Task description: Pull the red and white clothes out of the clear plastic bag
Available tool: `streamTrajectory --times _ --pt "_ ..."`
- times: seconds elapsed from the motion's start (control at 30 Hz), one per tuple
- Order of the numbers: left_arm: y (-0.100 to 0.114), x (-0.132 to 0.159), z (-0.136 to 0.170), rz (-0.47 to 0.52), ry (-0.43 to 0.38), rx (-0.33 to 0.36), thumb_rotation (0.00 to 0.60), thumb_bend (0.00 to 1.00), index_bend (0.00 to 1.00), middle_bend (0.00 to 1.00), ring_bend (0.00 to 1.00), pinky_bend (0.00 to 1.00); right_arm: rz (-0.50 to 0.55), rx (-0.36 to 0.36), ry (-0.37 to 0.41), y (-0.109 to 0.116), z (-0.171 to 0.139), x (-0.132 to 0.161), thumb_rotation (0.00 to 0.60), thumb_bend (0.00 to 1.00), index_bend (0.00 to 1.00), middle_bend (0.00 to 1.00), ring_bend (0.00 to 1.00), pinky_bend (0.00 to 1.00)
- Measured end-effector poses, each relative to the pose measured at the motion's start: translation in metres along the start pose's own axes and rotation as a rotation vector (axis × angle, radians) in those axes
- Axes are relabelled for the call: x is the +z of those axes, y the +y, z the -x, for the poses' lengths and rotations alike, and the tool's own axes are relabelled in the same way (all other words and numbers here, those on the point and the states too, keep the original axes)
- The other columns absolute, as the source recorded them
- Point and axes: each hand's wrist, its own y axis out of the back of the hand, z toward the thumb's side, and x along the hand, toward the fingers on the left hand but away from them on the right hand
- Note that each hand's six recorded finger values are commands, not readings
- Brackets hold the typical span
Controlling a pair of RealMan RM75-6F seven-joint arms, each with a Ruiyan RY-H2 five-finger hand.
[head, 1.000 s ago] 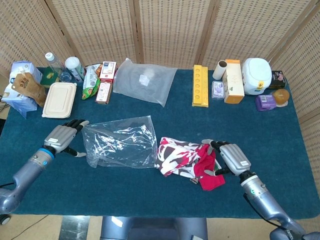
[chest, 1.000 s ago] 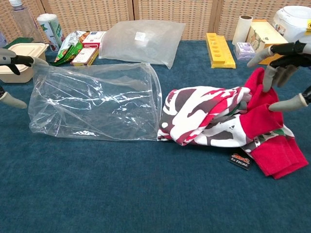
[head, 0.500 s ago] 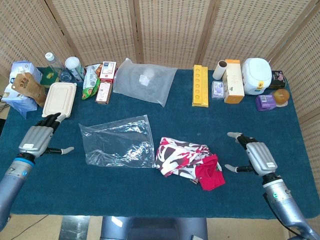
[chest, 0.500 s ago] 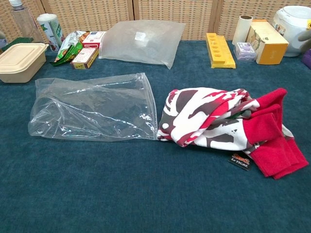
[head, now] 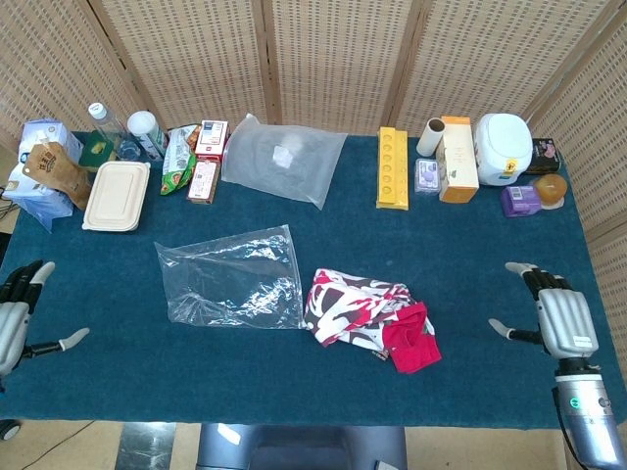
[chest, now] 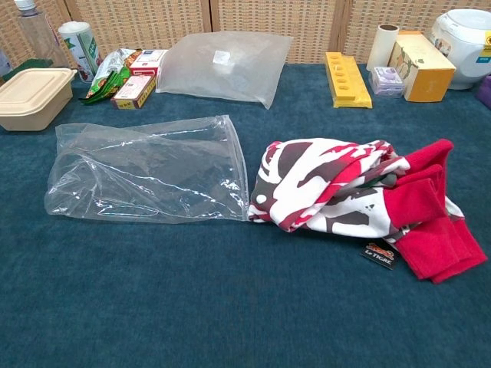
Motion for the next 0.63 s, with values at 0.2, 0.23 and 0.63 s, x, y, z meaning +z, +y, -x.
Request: streamTrajectory --times 0.2,0.23,0.63 --pt "-0.001 -0.006 0.045 0.048 0.025 0.050 0.390 0.06 0.06 0.07 0.06 0.18 -0.011 -0.016 -0.038 0.000 -0.020 -0.011 0.494 0.14 0.31 0.34 0.34 0.29" --pt "-0.001 -0.007 0.053 0.050 0.032 0.054 0.391 0.06 0.06 0.08 0.06 0.18 -0.011 -0.021 -0.040 0.001 -0.024 -0.012 0.495 0.14 0.31 0.34 0.34 0.29" --pt "0.002 0.011 0.065 0.089 0.016 0.077 0.395 0.06 0.09 0.08 0.06 0.18 0.008 -0.037 -0.039 0.005 -0.047 -0.015 0.495 0.14 0.35 0.36 0.34 0.29"
